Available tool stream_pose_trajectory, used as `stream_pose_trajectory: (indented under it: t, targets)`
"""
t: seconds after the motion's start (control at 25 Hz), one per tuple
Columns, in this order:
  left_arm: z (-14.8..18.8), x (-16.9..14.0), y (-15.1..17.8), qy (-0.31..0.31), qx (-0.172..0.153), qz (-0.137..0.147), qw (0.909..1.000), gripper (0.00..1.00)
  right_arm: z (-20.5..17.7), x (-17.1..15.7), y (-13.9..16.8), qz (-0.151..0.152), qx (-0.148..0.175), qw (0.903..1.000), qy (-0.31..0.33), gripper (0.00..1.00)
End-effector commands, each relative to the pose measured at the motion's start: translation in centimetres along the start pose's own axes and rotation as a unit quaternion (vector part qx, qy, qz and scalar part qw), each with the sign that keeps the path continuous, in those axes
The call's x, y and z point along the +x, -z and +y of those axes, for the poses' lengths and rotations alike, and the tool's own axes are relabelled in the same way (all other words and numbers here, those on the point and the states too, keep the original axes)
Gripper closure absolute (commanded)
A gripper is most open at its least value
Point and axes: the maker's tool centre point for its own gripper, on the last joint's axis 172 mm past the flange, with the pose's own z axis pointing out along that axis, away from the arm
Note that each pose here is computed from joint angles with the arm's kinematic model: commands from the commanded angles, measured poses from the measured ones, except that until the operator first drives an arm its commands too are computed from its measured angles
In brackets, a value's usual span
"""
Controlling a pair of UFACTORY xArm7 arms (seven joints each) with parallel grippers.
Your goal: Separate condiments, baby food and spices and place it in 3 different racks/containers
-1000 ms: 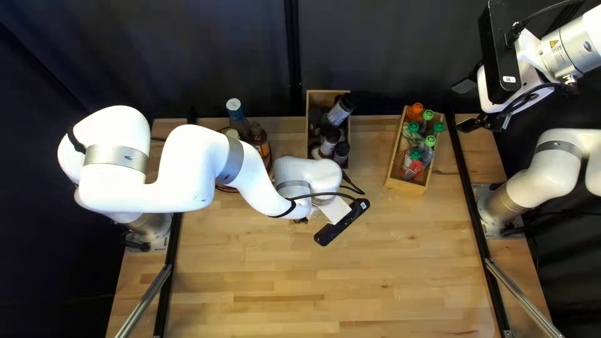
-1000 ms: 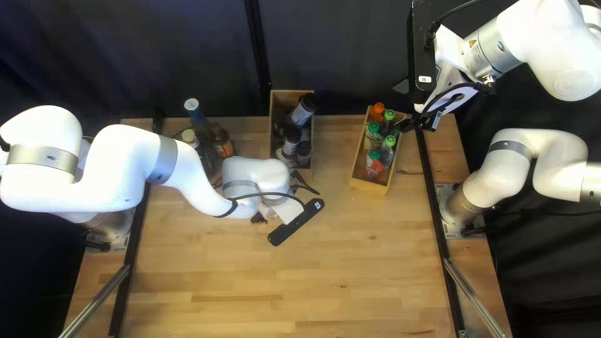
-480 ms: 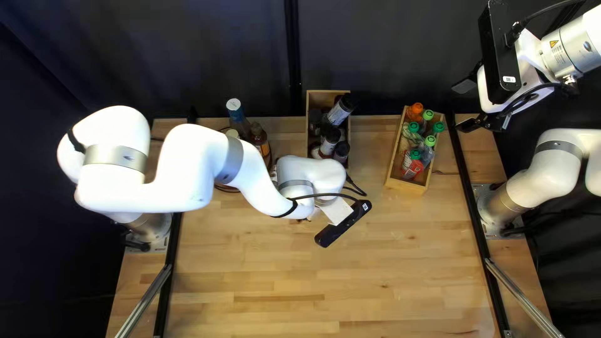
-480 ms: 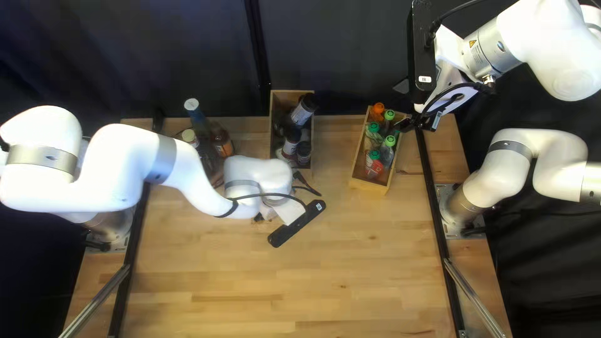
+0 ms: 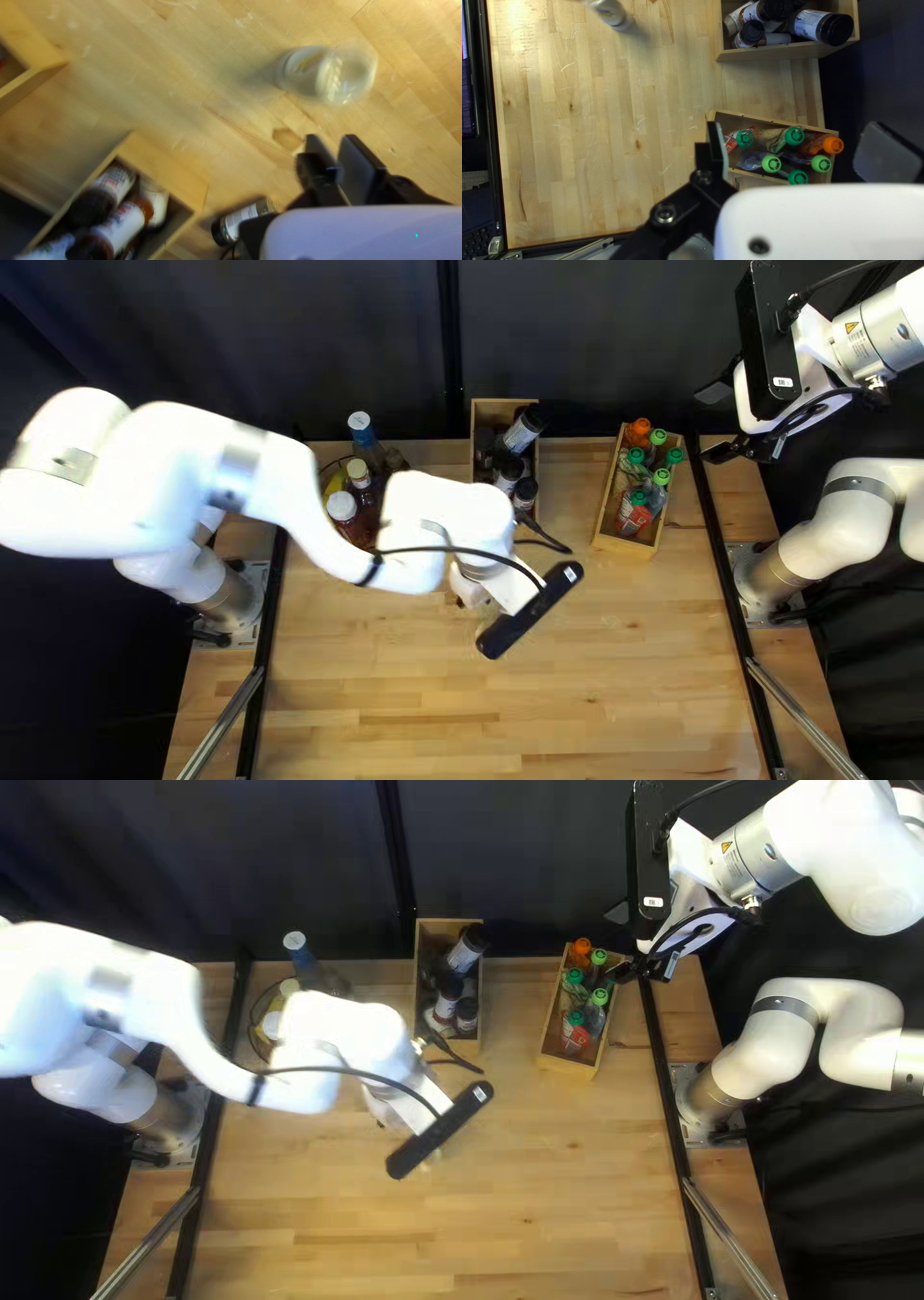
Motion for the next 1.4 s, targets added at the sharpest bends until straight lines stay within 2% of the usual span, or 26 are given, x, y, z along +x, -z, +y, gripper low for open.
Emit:
stream_pose_trajectory:
  t: [0.04, 0.08, 0.24, 0.44, 0.6, 0.8, 0.92, 1.04, 1.16, 1.4]
  targets:
    - [-0.2, 0.0, -0.4, 0.030, 0.004, 0.010, 0.9995, 0.13, 0.0, 0.0, 0.0, 0.000, 0.000, 1.0000, 0.000, 0.00]
    - [-0.3, 0.0, -0.3, 0.039, 0.003, 0.015, 0.9991, 0.00, 0.0, 0.0, 0.0, 0.000, 0.000, 1.0000, 0.000, 0.00]
    - [-0.2, 0.4, -0.3, 0.072, -0.007, 0.034, 0.9968, 0.00, 0.0, 0.0, 0.0, 0.000, 0.000, 1.0000, 0.000, 0.00]
    - [2.2, 2.7, -0.5, 0.129, -0.012, 0.050, 0.9902, 0.00, 0.0, 0.0, 0.0, 0.000, 0.000, 1.0000, 0.000, 0.00]
    - [6.3, 5.2, -0.6, 0.167, -0.012, 0.053, 0.9845, 0.00, 0.0, 0.0, 0.0, 0.000, 0.000, 1.0000, 0.000, 0.00]
    - [11.9, 7.4, 0.4, 0.182, -0.043, 0.067, 0.9801, 0.00, 0.0, 0.0, 0.0, 0.000, 0.000, 1.0000, 0.000, 0.00]
    - [15.1, 8.9, -0.3, 0.188, -0.054, 0.067, 0.9783, 0.00, 0.0, 0.0, 0.0, 0.000, 0.000, 1.0000, 0.000, 0.00]
    - [17.4, 10.1, -1.7, 0.186, -0.064, 0.058, 0.9787, 0.00, 0.0, 0.0, 0.0, 0.000, 0.000, 1.0000, 0.000, 0.00]
    - [19.9, 11.5, -3.6, 0.173, -0.074, 0.035, 0.9815, 0.00, 0.0, 0.0, 0.0, 0.000, 0.000, 1.0000, 0.000, 0.00]
    - [24.2, 14.1, -7.7, 0.129, -0.052, -0.014, 0.9902, 0.00, 0.0, 0.0, 0.0, 0.000, 0.000, 1.0000, 0.000, 0.00]
